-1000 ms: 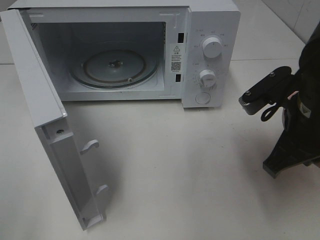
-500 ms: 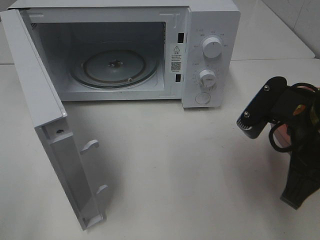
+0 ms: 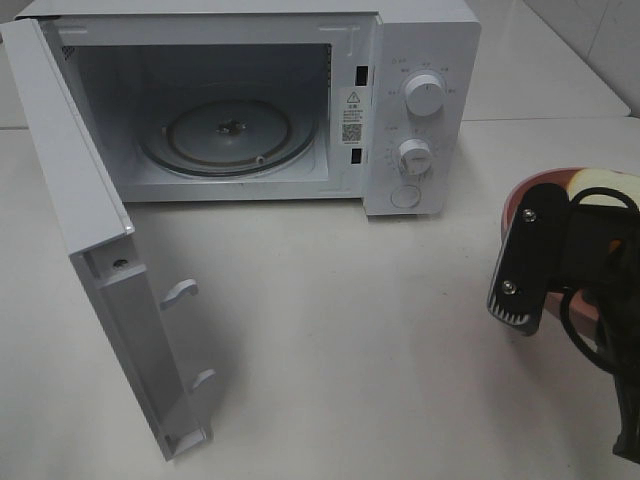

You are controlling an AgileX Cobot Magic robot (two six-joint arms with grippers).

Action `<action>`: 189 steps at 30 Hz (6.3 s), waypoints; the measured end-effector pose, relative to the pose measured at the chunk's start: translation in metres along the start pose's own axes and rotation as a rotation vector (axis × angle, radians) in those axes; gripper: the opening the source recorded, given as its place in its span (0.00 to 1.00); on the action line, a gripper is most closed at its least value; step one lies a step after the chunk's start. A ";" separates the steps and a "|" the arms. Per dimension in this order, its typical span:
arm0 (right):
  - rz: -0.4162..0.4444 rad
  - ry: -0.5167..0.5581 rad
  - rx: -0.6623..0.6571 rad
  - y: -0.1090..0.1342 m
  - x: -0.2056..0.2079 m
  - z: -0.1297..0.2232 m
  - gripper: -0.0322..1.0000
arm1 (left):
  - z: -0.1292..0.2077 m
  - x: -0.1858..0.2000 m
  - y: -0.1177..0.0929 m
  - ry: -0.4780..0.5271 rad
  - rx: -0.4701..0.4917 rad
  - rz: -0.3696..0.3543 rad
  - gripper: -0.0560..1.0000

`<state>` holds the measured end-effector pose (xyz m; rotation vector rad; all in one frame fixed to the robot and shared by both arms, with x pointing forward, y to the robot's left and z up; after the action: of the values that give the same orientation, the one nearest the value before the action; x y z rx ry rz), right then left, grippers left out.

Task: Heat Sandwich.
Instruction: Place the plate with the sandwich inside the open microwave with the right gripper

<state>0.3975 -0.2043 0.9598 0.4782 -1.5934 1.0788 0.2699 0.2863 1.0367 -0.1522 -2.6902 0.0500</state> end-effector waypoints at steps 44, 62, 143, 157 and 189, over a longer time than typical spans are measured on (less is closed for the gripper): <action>0.104 -0.285 0.761 0.002 0.005 -0.038 0.07 | 0.000 0.000 0.000 0.000 0.002 0.000 0.98; 0.110 -0.288 0.888 0.004 0.005 -0.038 0.07 | 0.000 0.000 0.000 0.000 0.002 0.000 0.98; -0.023 -0.542 1.118 -0.026 -0.024 -0.183 0.07 | 0.000 0.000 0.000 0.000 0.002 0.000 0.98; -0.032 -0.540 1.124 -0.036 -0.032 -0.218 0.07 | 0.000 0.000 0.000 0.000 0.002 0.000 0.98; -0.064 -0.459 1.012 -0.062 -0.053 -0.291 0.07 | 0.000 0.000 0.000 -0.001 0.002 0.000 0.98</action>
<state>0.6229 -0.0056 0.9317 1.5195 -1.2769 1.7808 0.2700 0.2863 1.0368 -0.1515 -2.6910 0.0527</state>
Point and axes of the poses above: a point on each arm's last joint axis where the gripper is mounted, x pointing back along that axis away from the gripper, y along the wrist's bending axis when the last joint is at zero, z = x × y, the point moved 4 cm from there along -x, pointing out along that axis toward the gripper, and after that the axes turned 5 degrees about -x, right-handed, at the moved point
